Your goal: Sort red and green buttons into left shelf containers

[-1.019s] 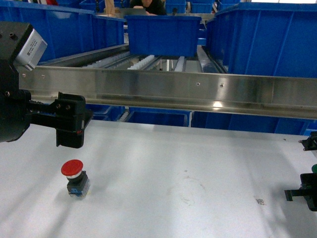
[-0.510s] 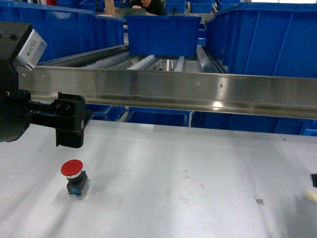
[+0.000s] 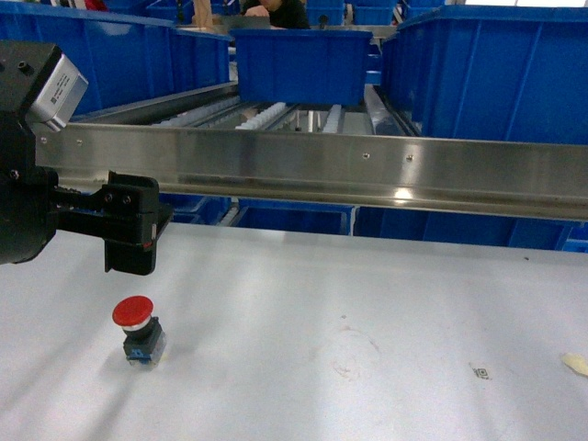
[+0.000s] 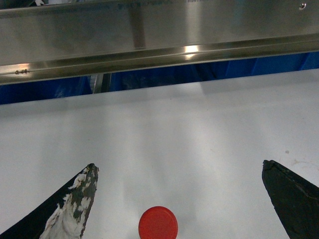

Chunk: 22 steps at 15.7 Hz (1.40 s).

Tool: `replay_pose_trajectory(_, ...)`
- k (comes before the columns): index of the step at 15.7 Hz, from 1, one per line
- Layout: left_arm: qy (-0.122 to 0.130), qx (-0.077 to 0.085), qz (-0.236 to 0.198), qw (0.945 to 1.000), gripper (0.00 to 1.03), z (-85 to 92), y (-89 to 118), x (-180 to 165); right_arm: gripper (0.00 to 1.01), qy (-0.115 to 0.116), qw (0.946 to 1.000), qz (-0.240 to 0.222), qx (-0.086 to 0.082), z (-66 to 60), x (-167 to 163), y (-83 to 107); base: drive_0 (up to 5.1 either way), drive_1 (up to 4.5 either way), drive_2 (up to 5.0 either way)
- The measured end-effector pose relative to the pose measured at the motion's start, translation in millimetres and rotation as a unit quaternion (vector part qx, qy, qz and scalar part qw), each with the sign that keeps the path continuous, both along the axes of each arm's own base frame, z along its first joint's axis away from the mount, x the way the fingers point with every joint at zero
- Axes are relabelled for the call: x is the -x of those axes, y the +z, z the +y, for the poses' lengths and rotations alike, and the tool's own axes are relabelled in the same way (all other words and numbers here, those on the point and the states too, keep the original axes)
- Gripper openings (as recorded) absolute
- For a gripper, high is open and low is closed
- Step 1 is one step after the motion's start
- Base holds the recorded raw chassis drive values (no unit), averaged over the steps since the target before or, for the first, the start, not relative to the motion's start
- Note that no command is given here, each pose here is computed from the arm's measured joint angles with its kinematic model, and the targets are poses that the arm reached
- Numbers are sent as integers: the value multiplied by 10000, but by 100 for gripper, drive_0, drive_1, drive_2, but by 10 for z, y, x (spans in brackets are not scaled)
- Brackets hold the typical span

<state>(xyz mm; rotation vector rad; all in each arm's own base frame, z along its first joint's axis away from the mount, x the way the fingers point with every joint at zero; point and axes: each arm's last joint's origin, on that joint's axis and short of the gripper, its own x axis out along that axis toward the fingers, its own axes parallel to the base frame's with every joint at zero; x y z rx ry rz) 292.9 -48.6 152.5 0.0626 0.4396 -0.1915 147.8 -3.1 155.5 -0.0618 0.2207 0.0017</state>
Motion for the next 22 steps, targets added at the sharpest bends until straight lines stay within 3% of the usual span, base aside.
replay_pose_trajectory(1,2,-1,0,10000,98,0,0,0,27,-15,9998,-205,-14,-31,67,63,0,0,0)
replay_pose_trajectory(2,2,0,-2,10000,98,0,0,0,27,-181,9989,-429,10,-77,63,135,0,0,0)
replay_pose_trajectory(4,35,72,91,9999,98,22,-13,3,27,-154,9993,-348,-1,-75,63,107,0,0,0)
replay_pose_trajectory(6,517,60,288,9982,98,132,-136,4,27,-154,9992,-365,0,-75,64,111,0,0,0)
replay_pose_trajectory(8,989,63,684,9927,98,238,-360,-9,27,-152,9992,-365,0,-75,64,111,0,0,0)
replay_pose_trajectory(9,1054,115,850,9907,98,246,-431,-8,27,-152,9992,-363,0,-75,64,110,0,0,0)
replay_pose_trajectory(11,886,230,1136,9893,98,169,-568,-104,27,-154,9992,-363,0,-75,64,110,0,0,0)
replay_pose_trajectory(13,828,169,1212,9890,98,68,-689,-247,27,-152,9992,-363,0,-75,64,110,0,0,0)
replay_pose_trajectory(18,857,18,1577,9838,98,-190,-978,-505,27,-152,9992,-363,0,-75,64,110,0,0,0)
replay_pose_trajectory(20,966,-60,1806,9788,98,-299,-1055,-496,27,-152,9992,-363,0,-75,64,110,0,0,0)
replay_pose_trajectory(22,1099,-37,1830,9769,98,-344,-1062,-477,27,-152,9992,-363,0,-75,64,110,0,0,0)
